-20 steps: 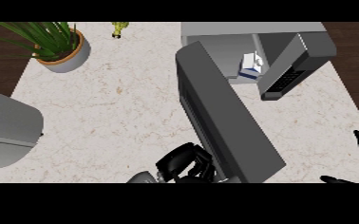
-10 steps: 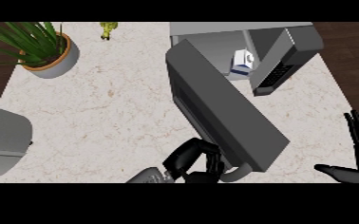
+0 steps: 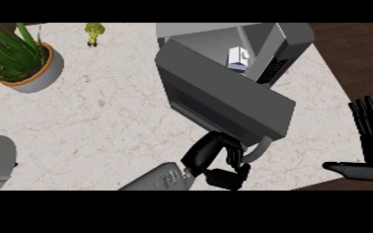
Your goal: Pick up the milk, place it into the microwave and close the microwave
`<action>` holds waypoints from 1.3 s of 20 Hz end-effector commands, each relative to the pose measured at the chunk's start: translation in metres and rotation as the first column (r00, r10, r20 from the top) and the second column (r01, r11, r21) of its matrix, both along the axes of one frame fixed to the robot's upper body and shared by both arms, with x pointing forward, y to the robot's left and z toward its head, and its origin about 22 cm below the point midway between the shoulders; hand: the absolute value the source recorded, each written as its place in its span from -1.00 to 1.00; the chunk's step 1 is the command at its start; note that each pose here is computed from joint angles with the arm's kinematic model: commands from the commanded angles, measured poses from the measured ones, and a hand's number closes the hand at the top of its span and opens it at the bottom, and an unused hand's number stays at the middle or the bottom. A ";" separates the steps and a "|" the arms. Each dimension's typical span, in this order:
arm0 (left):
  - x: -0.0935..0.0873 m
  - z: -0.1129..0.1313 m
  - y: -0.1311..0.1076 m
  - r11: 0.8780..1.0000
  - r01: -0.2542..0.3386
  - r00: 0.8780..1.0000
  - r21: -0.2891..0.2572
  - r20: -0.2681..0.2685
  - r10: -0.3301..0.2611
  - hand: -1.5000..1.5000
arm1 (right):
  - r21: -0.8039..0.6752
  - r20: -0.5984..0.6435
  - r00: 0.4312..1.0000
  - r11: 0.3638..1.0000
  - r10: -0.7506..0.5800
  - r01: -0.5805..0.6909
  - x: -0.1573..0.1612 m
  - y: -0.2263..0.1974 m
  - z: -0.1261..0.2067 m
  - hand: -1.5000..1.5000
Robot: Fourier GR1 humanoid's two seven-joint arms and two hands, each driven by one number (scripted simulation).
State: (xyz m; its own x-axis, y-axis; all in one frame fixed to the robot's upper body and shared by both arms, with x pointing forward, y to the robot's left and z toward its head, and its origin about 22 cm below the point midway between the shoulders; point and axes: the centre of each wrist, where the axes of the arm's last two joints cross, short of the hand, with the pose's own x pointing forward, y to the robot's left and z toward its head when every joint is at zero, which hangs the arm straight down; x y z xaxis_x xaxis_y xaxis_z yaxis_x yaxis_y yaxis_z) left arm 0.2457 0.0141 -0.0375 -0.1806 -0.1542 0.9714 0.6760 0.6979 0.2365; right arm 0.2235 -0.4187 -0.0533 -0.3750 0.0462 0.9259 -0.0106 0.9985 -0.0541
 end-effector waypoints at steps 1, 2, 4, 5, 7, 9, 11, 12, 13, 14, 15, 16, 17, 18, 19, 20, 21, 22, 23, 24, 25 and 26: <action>0.019 0.030 -0.015 0.998 -0.028 0.998 -0.053 0.057 0.031 1.00 | 0.033 0.044 0.994 0.994 0.103 -0.104 0.009 0.005 0.009 -1.00; 0.022 0.030 -0.015 0.998 -0.038 0.997 -0.054 0.065 0.042 1.00 | 0.043 0.051 0.991 0.991 0.127 -0.129 0.010 0.009 0.009 -1.00; 0.029 0.040 -0.018 0.995 -0.056 0.991 -0.088 0.114 0.066 1.00 | 0.011 0.049 0.987 0.988 0.154 -0.155 0.018 0.005 0.023 -1.00; 0.034 0.041 -0.018 0.994 -0.067 0.989 -0.085 0.126 0.077 1.00 | 0.025 0.062 0.986 0.987 0.158 -0.160 0.021 0.012 0.021 -1.00; 0.045 0.053 -0.022 0.994 -0.077 0.984 -0.080 0.152 0.089 1.00 | 0.003 0.067 0.982 0.984 0.176 -0.177 0.028 0.011 0.031 -1.00; 0.051 0.058 -0.023 0.991 -0.100 0.980 -0.091 0.161 0.114 1.00 | -0.001 0.079 0.980 0.983 0.182 -0.182 0.031 0.012 0.036 -1.00; 0.057 0.065 -0.025 0.989 -0.113 0.978 -0.096 0.164 0.127 1.00 | -0.001 0.107 0.978 0.984 0.180 -0.181 0.037 0.009 0.047 -1.00; 0.060 0.069 -0.027 0.988 -0.124 0.974 -0.096 0.176 0.139 1.00 | 0.000 0.109 0.976 0.982 0.186 -0.187 0.040 0.013 0.048 -1.00; 0.064 0.073 -0.027 0.987 -0.129 0.975 -0.098 0.170 0.144 1.00 | -0.001 0.116 0.975 0.982 0.189 -0.190 0.041 0.010 0.053 -1.00; 0.068 0.077 -0.028 0.986 -0.136 0.971 -0.100 0.183 0.153 1.00 | -0.003 0.125 0.972 0.979 0.201 -0.202 0.046 0.012 0.058 -1.00; 0.073 0.083 -0.029 0.983 -0.143 0.972 -0.114 0.169 0.161 1.00 | 0.006 0.124 0.967 0.974 0.223 -0.226 0.049 0.017 0.057 -1.00; 0.074 0.080 -0.028 0.983 -0.159 0.967 -0.094 0.184 0.174 1.00 | -0.012 0.132 0.963 0.972 0.233 -0.234 0.049 0.011 0.066 -1.00; 0.077 0.085 -0.030 0.982 -0.157 0.969 -0.101 0.179 0.173 1.00 | -0.002 0.137 0.961 0.970 0.241 -0.243 0.055 0.017 0.068 -1.00; 0.080 0.088 -0.031 0.981 -0.163 0.965 -0.100 0.190 0.180 1.00 | 0.007 0.135 0.960 0.968 0.247 -0.250 0.053 0.014 0.068 -1.00; 0.082 0.090 -0.031 0.980 -0.167 0.965 -0.106 0.188 0.184 1.00 | 0.019 0.154 0.952 0.962 0.266 -0.272 0.058 0.025 0.067 -1.00; 0.086 0.096 -0.032 0.978 -0.177 0.962 -0.112 0.191 0.196 1.00 | 0.010 0.135 0.953 0.961 0.271 -0.275 0.058 0.019 0.071 -1.00; 0.089 0.101 -0.034 0.978 -0.181 0.960 -0.108 0.195 0.199 1.00 | 0.012 0.151 0.945 0.955 0.290 -0.295 0.062 0.023 0.076 -1.00; 0.093 0.103 -0.033 0.974 -0.201 0.956 -0.107 0.194 0.219 1.00 | 0.007 0.146 0.945 0.955 0.294 -0.298 0.061 0.021 0.078 -1.00; 0.095 0.103 -0.032 0.971 -0.209 0.957 -0.113 0.181 0.227 1.00 | 0.015 0.145 0.943 0.952 0.300 -0.305 0.063 0.023 0.079 -1.00; 0.098 0.107 -0.033 0.972 -0.212 0.951 -0.103 0.205 0.230 1.00 | 0.009 0.145 0.942 0.951 0.303 -0.308 0.066 0.020 0.085 -1.00; 0.099 0.109 -0.034 0.969 -0.222 0.952 -0.112 0.192 0.240 1.00 | 0.017 0.159 0.937 0.948 0.310 -0.317 0.068 0.024 0.087 -1.00; 0.102 0.110 -0.034 0.968 -0.228 0.947 -0.108 0.206 0.246 1.00 | 0.019 0.164 0.932 0.944 0.323 -0.330 0.069 0.027 0.087 -1.00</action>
